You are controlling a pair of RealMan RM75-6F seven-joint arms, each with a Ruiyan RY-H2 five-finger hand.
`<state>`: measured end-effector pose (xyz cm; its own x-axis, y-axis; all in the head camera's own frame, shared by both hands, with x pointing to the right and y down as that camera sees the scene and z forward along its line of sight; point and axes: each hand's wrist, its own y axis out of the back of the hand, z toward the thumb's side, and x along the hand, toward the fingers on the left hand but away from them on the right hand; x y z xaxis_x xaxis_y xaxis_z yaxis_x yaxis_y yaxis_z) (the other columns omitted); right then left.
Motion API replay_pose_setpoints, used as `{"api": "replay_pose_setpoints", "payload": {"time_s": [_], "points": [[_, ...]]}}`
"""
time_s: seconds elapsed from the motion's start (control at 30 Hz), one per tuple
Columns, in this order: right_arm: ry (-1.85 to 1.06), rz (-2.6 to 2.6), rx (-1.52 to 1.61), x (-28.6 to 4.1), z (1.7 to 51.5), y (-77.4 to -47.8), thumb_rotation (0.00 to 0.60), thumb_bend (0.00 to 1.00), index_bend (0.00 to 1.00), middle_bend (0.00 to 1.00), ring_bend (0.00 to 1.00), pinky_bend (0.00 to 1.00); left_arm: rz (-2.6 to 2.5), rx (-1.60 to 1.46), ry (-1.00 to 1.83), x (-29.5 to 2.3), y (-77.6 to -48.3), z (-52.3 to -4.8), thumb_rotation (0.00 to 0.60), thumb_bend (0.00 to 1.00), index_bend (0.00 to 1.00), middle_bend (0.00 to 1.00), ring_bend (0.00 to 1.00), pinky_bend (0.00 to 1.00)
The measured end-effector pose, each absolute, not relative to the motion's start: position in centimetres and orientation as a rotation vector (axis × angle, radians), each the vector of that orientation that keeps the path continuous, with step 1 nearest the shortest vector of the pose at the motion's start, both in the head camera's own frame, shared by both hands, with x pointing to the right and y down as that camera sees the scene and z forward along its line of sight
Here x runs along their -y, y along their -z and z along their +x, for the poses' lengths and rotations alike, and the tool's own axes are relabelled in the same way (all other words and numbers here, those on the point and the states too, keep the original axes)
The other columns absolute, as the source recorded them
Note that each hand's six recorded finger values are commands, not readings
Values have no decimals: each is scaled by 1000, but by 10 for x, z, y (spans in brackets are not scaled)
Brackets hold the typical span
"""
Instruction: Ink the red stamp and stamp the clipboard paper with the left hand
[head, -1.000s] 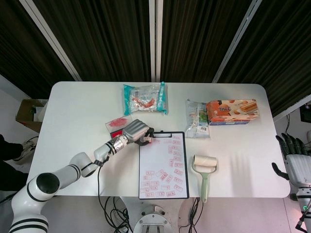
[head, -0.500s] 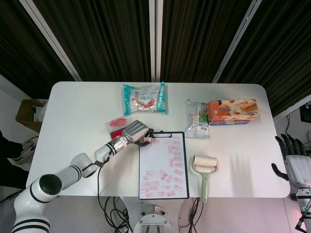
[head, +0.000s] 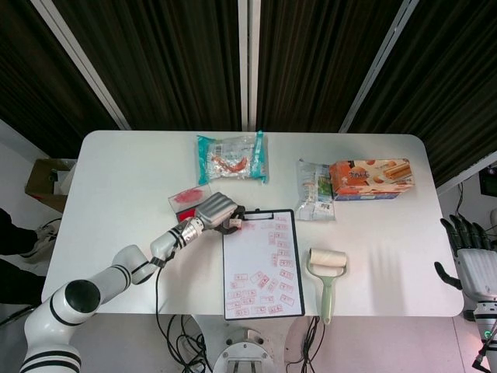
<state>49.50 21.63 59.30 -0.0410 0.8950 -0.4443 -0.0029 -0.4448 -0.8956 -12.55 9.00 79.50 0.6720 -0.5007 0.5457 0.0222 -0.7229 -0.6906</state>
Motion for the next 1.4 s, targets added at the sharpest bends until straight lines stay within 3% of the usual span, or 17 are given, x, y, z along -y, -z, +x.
{"api": "replay_pose_setpoints", "payload": {"time_s": [0.27, 0.57, 0.83, 1.13, 1.4], "points": [[-1575, -1510, 985, -217, 496, -592, 600, 227, 0, 0, 0, 0, -2238, -438, 941, -82, -782, -123, 600, 476, 691, 701, 1000, 1000], [-1566, -1532, 977, -216, 493, -598, 600, 227, 0, 0, 0, 0, -2347, -546, 865, -76, -740, -128, 600, 471, 688, 701, 1000, 1000], [-1546, -1523, 991, -212, 493, -593, 600, 227, 0, 0, 0, 0, -2319, -621, 905, -90, -698, -178, 600, 444, 679, 694, 1000, 1000], [-1552, -1519, 994, -211, 495, -592, 600, 227, 0, 0, 0, 0, -2164, -655, 1076, -149, -702, -272, 600, 441, 677, 692, 1000, 1000], [-1531, -1517, 994, -210, 490, -588, 600, 227, 0, 0, 0, 0, -2183, -657, 1136, -169, -722, -291, 600, 442, 675, 691, 1000, 1000]]}}
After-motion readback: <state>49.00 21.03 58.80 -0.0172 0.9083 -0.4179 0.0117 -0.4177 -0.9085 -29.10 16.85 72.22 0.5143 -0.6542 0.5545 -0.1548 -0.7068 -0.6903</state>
